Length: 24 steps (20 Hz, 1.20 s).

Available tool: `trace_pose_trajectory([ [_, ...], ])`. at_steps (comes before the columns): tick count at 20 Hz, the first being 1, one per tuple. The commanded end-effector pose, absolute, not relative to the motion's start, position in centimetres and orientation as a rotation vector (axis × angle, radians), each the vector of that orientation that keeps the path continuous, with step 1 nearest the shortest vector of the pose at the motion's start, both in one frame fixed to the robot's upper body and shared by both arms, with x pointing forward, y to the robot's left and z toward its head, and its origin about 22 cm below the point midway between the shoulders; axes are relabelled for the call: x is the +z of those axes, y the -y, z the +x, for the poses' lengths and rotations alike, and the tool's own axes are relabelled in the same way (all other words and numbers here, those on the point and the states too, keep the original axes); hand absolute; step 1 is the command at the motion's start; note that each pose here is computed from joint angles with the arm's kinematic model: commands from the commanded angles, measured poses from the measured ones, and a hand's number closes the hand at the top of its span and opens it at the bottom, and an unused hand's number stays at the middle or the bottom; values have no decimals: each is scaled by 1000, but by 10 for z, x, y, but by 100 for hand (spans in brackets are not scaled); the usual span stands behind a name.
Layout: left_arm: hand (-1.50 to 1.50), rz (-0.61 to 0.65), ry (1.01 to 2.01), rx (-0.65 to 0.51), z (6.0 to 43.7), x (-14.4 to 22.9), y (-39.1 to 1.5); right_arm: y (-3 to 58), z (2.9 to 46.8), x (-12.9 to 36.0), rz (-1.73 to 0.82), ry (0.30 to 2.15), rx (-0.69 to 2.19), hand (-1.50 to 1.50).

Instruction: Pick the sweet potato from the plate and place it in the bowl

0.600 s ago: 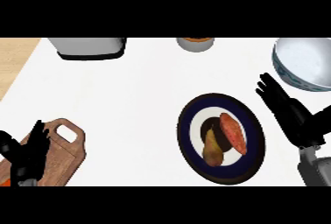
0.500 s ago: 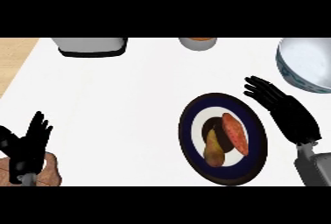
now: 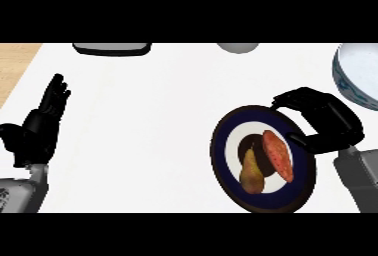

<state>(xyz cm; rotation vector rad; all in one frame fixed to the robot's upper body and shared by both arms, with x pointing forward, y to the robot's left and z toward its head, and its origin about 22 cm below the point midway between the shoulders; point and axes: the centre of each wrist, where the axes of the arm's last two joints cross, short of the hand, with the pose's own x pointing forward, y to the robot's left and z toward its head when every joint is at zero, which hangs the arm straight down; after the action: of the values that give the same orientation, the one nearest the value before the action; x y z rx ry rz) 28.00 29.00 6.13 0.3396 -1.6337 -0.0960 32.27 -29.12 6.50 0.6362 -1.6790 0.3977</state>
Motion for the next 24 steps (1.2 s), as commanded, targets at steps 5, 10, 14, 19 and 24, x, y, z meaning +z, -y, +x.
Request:
trace_pose_trajectory([
  [5, 0, 335, 1675, -169, 289, 74, -273, 365, 339, 104, 902, 1803, 729, -150],
  [10, 0, 339, 1695, -209, 294, 79, -256, 354, 357, 147, 778, 1745, 1021, -150],
  [14, 0, 330, 1701, -203, 302, 88, -249, 343, 362, 187, 638, 1718, 1253, -150],
  [19, 0, 340, 1681, -205, 298, 77, -250, 299, 361, 176, 586, 1635, 1491, -150],
  [24, 0, 363, 1674, -187, 305, 78, -261, 286, 356, 155, 602, 1574, 1634, -150],
])
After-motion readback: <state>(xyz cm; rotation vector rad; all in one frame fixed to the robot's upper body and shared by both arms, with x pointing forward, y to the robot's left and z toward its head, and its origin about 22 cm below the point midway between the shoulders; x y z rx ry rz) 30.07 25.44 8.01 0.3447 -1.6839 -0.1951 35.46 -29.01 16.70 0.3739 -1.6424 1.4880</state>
